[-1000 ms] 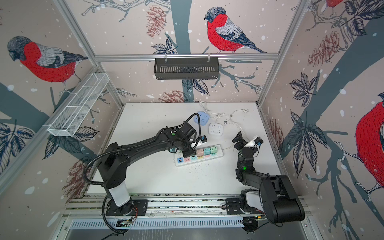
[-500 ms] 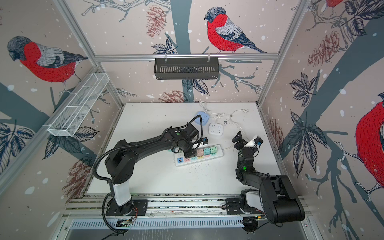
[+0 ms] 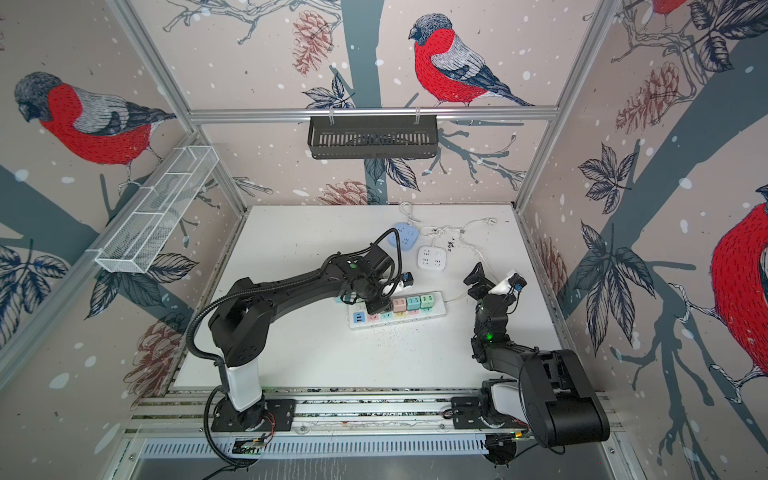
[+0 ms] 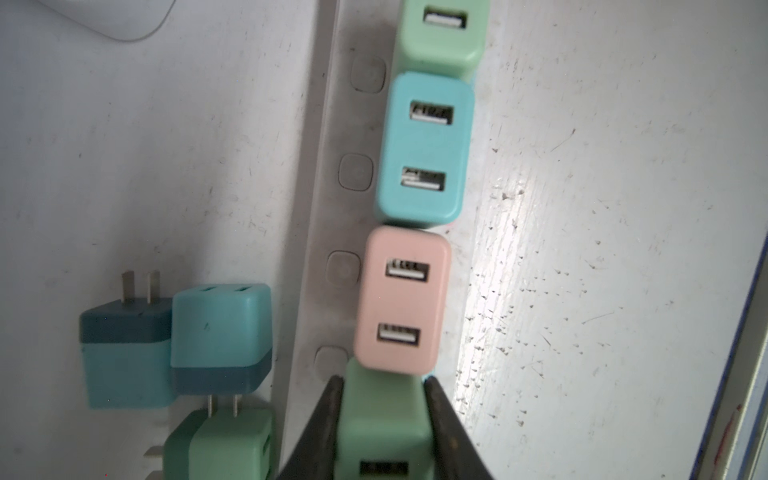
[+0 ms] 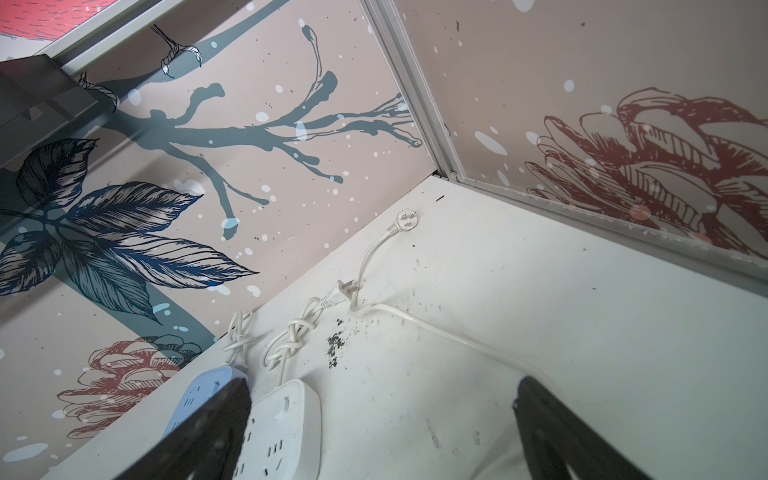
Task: Insert the plug
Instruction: 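Lower the light green adapter with the left gripper onto the socket below the pink adapter, then open the left gripper and raise it off the plugged light green adapter, then draw the left arm back while the right gripper swings toward the loose teal adapters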
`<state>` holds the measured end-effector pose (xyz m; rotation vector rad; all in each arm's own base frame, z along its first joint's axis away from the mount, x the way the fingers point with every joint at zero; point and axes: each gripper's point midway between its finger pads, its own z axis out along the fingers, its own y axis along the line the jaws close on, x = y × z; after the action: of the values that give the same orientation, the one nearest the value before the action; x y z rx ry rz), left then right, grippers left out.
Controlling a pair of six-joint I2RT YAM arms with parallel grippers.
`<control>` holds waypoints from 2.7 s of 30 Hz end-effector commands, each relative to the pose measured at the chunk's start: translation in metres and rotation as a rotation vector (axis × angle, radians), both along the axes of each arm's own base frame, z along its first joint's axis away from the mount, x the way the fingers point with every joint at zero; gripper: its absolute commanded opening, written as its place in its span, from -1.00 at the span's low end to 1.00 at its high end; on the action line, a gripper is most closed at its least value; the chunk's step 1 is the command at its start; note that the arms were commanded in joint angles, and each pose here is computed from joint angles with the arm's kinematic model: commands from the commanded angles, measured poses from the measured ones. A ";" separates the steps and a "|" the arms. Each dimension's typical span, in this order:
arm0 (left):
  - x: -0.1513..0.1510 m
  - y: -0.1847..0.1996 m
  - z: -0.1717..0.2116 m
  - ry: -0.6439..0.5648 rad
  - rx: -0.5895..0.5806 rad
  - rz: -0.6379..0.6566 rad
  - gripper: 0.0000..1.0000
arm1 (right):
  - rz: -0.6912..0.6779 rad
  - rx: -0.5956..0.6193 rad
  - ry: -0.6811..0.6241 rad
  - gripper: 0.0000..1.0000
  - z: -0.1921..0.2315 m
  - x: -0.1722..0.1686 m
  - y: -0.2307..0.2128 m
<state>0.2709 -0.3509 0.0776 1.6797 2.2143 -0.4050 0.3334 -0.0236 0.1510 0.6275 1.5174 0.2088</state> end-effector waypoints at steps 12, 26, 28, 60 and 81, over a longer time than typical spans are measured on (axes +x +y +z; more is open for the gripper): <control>-0.011 -0.007 -0.016 0.042 0.034 -0.071 -1.00 | 0.006 0.002 -0.039 0.99 0.010 0.001 0.001; -0.018 -0.050 -0.033 0.106 0.007 -0.141 -1.00 | 0.007 0.001 -0.037 1.00 0.009 0.001 0.002; -0.020 -0.056 -0.030 0.101 -0.009 -0.151 -1.00 | 0.007 0.000 -0.034 0.99 0.008 0.001 0.002; 0.031 0.072 0.213 -0.715 -0.834 0.408 0.96 | 0.022 -0.014 -0.042 1.00 0.011 0.002 0.005; 0.078 0.280 0.135 -0.785 -0.938 1.208 0.95 | 0.079 -0.081 -0.017 0.67 0.010 0.011 0.024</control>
<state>0.3457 -0.0862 0.1956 -0.0133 1.6651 -0.2900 0.3416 -0.0040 0.1528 0.5332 1.5465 0.2098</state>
